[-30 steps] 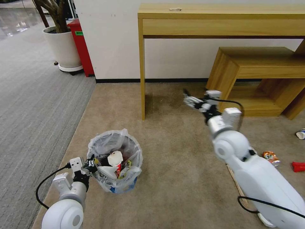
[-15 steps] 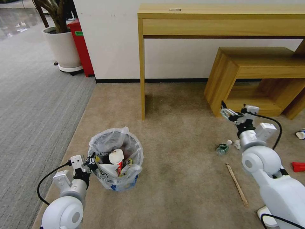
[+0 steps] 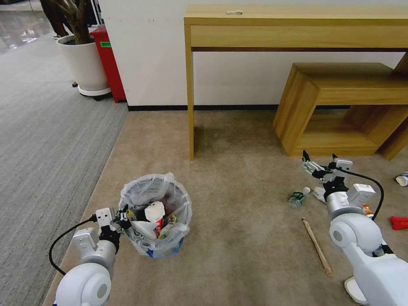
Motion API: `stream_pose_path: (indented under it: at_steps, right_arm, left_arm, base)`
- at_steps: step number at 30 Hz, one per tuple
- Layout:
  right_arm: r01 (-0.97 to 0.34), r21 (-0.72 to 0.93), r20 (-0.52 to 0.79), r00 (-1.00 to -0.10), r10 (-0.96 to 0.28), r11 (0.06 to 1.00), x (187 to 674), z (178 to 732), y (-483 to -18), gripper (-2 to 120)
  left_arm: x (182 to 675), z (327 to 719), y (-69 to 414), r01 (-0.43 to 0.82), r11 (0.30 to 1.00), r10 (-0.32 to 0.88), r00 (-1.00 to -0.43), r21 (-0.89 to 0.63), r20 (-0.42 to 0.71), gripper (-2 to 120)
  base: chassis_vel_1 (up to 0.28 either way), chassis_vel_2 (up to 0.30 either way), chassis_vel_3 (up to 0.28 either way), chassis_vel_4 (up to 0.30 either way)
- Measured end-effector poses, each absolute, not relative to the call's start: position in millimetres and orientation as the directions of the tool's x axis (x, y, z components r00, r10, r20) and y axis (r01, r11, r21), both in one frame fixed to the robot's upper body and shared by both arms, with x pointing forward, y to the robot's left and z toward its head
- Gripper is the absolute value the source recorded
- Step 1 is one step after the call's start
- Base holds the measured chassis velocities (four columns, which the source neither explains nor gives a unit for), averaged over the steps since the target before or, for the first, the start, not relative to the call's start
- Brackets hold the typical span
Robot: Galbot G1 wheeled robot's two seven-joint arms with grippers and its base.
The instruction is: Pick up the trash bin and place the garbage on the floor into it.
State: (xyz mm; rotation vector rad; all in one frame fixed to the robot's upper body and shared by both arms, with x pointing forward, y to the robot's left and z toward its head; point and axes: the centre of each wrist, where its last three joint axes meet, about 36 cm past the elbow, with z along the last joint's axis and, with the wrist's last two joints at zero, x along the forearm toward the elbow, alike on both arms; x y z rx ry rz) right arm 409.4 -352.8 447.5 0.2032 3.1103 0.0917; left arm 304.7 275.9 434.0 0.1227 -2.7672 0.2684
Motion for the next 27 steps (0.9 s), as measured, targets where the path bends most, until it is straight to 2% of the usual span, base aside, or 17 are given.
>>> stream_pose_path:
  at_steps: [13,27]
  right_arm:
    - [0.133,0.041,-0.007,-0.991,0.133,0.99,404,431,-352,82]
    - [0.145,0.037,-0.001,-0.989,0.146,0.989,398,424,-358,82]
  left_arm:
    - [302,431,282,-0.074,0.98,-0.012,-0.948,-0.185,0.317,1]
    - [302,427,284,-0.079,0.98,-0.016,-0.946,-0.183,0.323,1]
  base:
    - [0.0,0.0,0.0,0.0]
    - [0.0,0.0,0.0,0.0]
